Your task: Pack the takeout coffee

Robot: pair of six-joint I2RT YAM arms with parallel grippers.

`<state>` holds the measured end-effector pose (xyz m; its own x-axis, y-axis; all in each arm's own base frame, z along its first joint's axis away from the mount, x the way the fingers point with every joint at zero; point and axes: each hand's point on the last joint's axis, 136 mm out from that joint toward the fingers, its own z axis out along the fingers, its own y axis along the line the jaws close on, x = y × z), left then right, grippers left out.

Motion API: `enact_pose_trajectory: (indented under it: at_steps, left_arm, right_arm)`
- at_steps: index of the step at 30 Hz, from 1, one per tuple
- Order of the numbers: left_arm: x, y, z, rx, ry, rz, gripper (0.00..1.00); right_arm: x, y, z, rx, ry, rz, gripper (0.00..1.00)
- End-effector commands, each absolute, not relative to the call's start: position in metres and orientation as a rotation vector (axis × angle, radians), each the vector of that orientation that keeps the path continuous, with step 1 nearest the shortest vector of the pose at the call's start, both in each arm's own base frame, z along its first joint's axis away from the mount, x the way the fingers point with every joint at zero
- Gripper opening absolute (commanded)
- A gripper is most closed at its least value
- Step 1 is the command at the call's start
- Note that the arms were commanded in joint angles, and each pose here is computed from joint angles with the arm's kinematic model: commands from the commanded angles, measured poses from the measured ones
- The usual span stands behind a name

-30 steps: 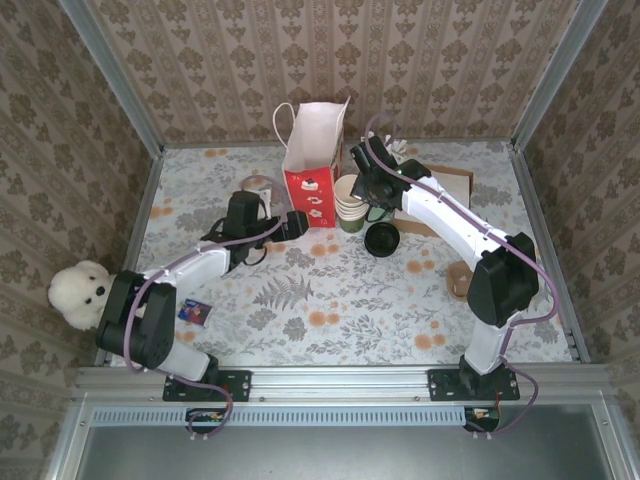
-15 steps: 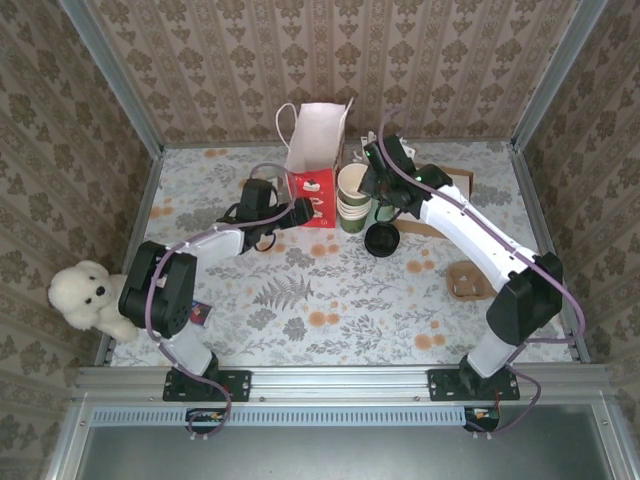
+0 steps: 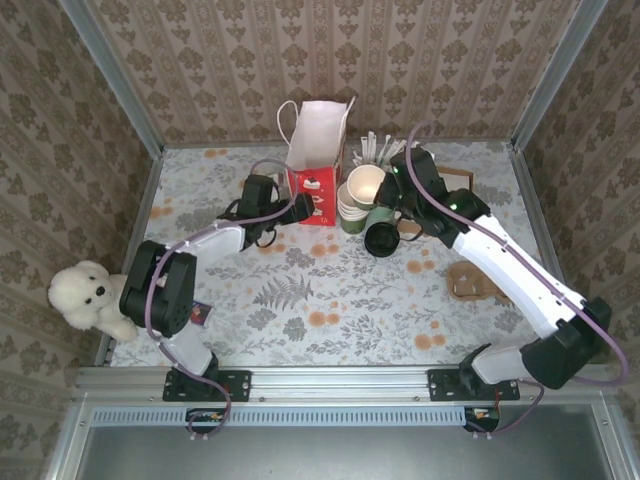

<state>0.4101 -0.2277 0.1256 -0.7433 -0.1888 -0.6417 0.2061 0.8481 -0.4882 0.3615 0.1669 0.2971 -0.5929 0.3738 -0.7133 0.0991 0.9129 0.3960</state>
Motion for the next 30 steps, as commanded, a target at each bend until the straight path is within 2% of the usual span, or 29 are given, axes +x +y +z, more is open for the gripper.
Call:
enact_pose_trajectory:
  at_steps: [1, 8, 19, 30]
  left_arm:
    - [0.389, -0.231, 0.153, 0.108, 2.243, -0.77, 1.0]
    - [0.33, -0.221, 0.161, 0.138, 2.247, -0.779, 1.0]
    - [0.299, -0.184, 0.149, -0.163, 2.427, -0.662, 1.0]
    - [0.276, -0.233, 0.161, -0.033, 2.504, -1.008, 1.0]
  right_arm:
    - [0.343, 0.169, 0.3, 0.231, 2.189, 0.394, 0.0]
    - [0.303, 0.178, 0.259, 0.168, 2.307, 0.429, 0.0]
    - [0.269, 0.197, 0.189, 0.083, 2.448, 0.5, 0.0]
    - [0.274, 0.221, 0.155, 0.006, 2.494, 0.548, 0.0]
